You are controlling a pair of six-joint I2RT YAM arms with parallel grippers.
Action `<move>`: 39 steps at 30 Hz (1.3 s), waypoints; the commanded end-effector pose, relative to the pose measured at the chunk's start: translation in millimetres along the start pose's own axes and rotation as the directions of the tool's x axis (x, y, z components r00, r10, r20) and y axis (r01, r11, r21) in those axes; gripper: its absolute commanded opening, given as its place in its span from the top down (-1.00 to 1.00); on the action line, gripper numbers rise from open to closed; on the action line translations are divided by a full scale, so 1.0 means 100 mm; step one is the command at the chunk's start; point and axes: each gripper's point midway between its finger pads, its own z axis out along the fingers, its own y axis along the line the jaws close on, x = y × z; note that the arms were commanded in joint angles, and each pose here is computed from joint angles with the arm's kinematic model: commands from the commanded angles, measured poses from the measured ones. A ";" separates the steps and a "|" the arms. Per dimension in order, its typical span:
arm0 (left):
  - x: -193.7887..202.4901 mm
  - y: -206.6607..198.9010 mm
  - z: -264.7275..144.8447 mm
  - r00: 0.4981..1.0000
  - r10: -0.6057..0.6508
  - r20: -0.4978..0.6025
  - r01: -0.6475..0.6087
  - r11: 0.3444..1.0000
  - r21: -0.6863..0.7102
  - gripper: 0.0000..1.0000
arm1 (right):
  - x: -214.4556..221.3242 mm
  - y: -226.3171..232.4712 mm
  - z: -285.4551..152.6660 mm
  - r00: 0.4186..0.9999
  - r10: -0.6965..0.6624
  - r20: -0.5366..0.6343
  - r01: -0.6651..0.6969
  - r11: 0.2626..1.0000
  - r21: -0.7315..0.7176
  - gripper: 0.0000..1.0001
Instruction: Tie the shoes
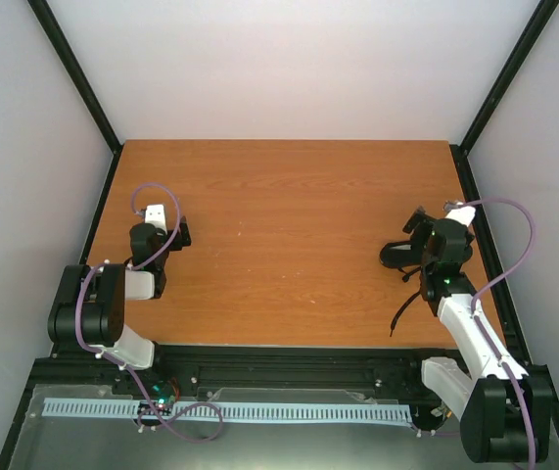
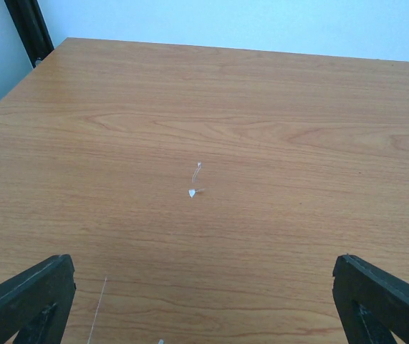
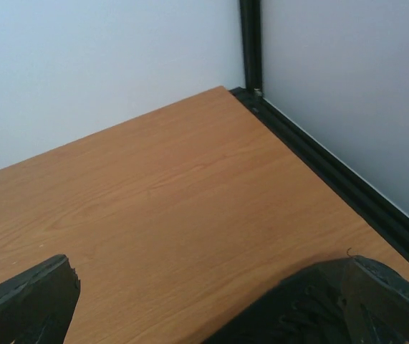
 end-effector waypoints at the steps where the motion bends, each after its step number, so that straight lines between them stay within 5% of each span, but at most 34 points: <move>1: -0.28 -0.01 0.00 0.996 0.018 0.092 -0.018 1.000 0.003 -0.99 | 0.06 -0.30 -0.06 0.996 0.088 -0.004 -0.086 0.983 0.164 -1.00; 8: -0.28 -0.01 0.00 0.995 0.018 0.093 -0.018 1.000 0.004 -0.99 | 0.23 -0.10 -0.03 0.985 0.099 -0.145 -0.089 0.993 0.075 -1.00; 17: -0.29 -0.01 0.00 0.995 0.018 0.094 -0.018 1.000 0.004 -1.00 | 0.87 0.38 -0.06 0.865 0.007 -0.501 -0.038 0.998 -0.052 -1.00; 29: -0.29 -0.01 0.00 0.995 0.018 0.094 -0.018 1.000 0.004 -0.99 | 1.42 0.31 0.14 0.799 -0.039 -0.601 0.118 0.989 0.093 -0.98; 33: -0.28 -0.01 0.00 0.995 0.018 0.094 -0.018 1.000 0.004 -0.99 | 1.55 0.27 0.20 0.792 -0.035 -0.610 0.131 0.985 0.114 -0.67; 39: -0.35 0.09 -0.01 0.998 -0.005 0.065 0.009 0.998 -0.061 -0.99 | 1.58 0.32 0.25 0.793 -0.043 -0.608 0.124 0.988 0.093 0.39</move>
